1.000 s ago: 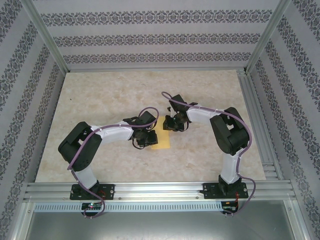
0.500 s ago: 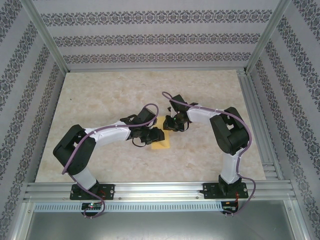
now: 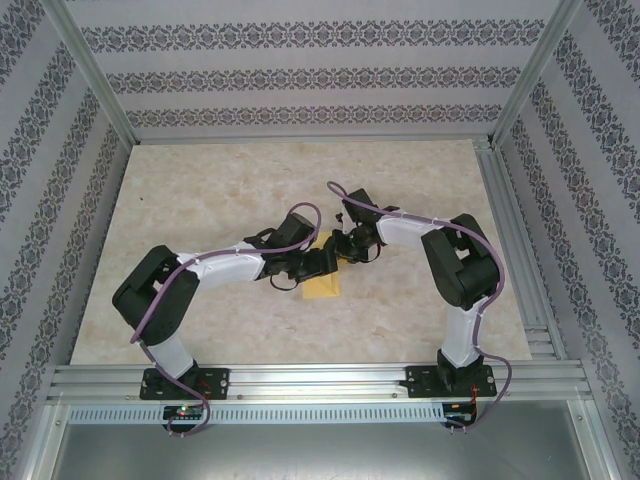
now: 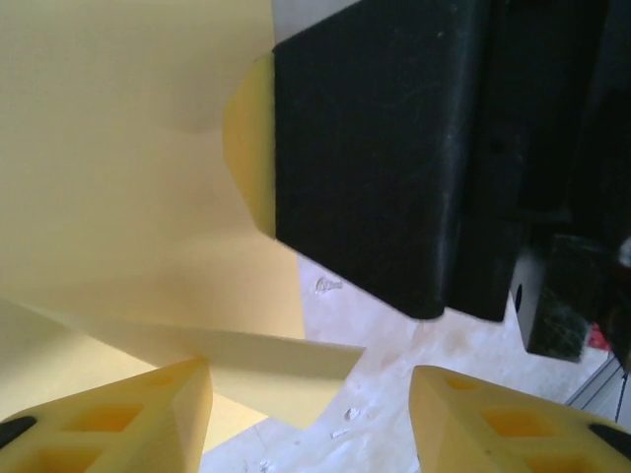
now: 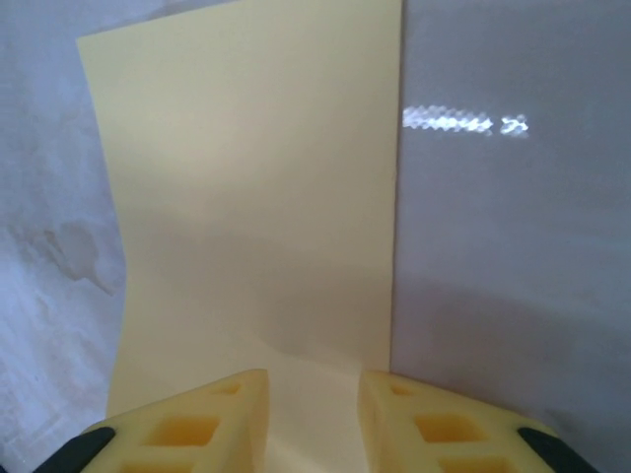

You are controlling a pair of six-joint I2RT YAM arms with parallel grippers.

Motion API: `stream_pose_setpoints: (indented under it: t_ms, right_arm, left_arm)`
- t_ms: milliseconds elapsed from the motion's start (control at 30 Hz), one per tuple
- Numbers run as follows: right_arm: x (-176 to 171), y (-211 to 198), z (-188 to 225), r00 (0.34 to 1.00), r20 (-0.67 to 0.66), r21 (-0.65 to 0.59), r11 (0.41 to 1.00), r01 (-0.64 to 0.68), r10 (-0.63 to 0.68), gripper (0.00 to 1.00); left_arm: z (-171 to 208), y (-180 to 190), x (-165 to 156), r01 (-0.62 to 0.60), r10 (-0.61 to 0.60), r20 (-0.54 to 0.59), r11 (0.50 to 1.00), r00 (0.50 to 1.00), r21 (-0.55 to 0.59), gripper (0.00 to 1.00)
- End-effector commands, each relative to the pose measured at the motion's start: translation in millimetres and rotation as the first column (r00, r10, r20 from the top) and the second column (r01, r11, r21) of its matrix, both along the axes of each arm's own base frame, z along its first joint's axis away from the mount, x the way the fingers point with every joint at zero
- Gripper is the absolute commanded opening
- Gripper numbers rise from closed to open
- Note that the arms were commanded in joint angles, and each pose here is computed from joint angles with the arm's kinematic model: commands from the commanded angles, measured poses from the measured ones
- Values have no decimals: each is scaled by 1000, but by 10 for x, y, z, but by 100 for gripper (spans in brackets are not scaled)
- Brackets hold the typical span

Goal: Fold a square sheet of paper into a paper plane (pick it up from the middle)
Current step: Fold the triangle a second time at the center of the table.

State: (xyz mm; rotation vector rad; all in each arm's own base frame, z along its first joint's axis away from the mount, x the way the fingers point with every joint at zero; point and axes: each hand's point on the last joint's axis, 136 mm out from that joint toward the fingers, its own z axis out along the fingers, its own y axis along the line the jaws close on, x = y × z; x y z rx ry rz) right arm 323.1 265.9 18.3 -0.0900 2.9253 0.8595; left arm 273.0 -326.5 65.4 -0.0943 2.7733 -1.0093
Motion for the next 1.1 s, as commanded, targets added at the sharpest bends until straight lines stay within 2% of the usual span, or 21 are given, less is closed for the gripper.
stream_pose_setpoints:
  t_ms: [0, 67, 267, 500, 833, 1067]
  right_arm:
    - [0, -71, -25, 1000, -1, 5, 1000, 22, -22, 35]
    - [32, -64, 60, 1000, 14, 31, 999, 25, -26, 36]
    - [67, -113, 325, 998, 61, 110, 994, 14, -21, 35]
    - [-104, -148, 387, 996, 76, 154, 987, -46, 34, 34]
    - [-339, -113, 310, 994, 52, 184, 977, -104, 96, 35]
    - [-384, -38, 280, 991, 49, 194, 973, -128, 121, 31]
  left_arm:
    - [-12, -46, 135, -19, 19, 36, 1000, 999, -22, 58]
    - [-42, -36, 139, -21, 21, 33, 1000, 999, -15, 56]
    - [-129, 37, 137, -36, 35, 25, 999, 999, 16, 39]
    - [-198, 57, 127, -38, 38, 13, 999, 999, 34, 28]
    - [-207, 83, 129, -45, 45, 11, 998, 999, 47, 22]
    - [-209, 83, 127, -45, 45, 11, 998, 999, 49, 21]
